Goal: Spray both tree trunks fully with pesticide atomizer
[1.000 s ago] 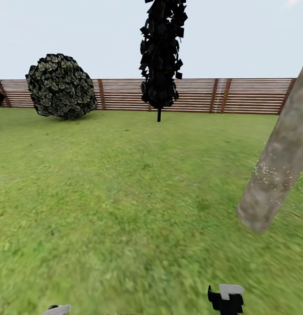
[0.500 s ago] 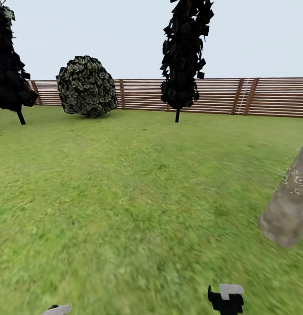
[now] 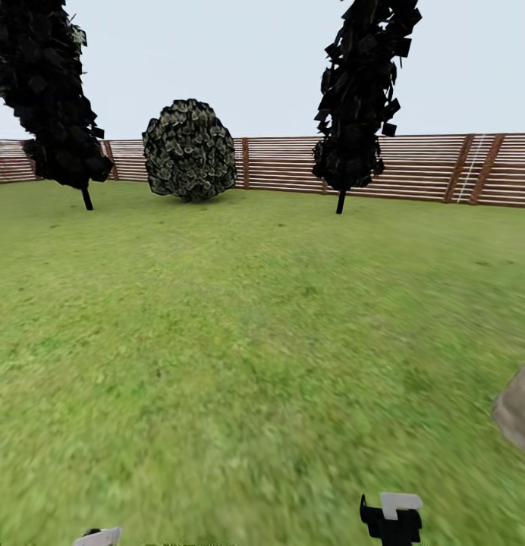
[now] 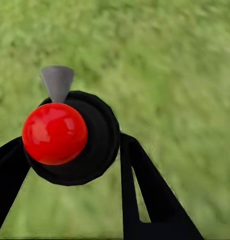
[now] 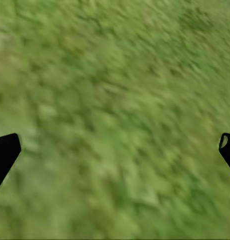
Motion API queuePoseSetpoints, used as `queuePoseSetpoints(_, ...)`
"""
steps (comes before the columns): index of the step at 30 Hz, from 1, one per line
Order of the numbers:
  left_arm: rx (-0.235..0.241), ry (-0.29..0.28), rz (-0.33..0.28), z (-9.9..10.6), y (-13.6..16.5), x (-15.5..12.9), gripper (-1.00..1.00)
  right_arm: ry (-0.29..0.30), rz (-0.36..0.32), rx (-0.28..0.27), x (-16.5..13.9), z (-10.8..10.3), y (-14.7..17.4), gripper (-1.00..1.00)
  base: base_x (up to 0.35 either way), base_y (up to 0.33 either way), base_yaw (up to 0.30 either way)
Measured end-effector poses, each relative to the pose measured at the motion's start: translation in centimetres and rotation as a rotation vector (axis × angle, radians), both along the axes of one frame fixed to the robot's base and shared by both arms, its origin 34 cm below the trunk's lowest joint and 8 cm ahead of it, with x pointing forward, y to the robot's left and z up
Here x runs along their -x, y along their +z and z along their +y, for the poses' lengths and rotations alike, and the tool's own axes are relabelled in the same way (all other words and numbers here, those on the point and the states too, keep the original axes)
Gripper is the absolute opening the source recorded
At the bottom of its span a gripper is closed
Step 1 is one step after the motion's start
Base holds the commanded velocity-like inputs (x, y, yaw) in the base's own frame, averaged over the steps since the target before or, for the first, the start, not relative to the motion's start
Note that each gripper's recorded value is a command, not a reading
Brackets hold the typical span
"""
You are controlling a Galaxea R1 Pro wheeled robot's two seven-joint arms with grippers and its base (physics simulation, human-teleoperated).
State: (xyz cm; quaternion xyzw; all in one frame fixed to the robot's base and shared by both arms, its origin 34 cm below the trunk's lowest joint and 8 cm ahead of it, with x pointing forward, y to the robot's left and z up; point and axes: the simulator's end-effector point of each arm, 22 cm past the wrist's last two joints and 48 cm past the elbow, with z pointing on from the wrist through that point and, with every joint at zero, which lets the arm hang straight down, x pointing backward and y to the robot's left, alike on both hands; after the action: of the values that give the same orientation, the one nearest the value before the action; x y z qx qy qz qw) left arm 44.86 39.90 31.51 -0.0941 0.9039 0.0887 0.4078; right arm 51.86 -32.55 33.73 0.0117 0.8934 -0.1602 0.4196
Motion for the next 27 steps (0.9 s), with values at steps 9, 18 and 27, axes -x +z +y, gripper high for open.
queuePoseSetpoints(9,0.002,-0.003,0.000,-0.07,0.00,-0.02,-1.00,0.000,0.000,0.000,0.00,0.00,0.00,1.00,0.000,0.000,0.277)
queuePoseSetpoints(18,-0.001,-0.001,-0.002,0.00,0.05,-0.08,-1.00,0.000,0.000,0.000,0.00,0.00,0.00,1.00,0.000,0.000,0.277)
queuePoseSetpoints(27,-0.001,-0.002,-0.002,-0.01,0.04,-0.07,-1.00,0.000,0.000,0.000,0.00,0.00,0.00,1.00,0.000,0.000,0.276)
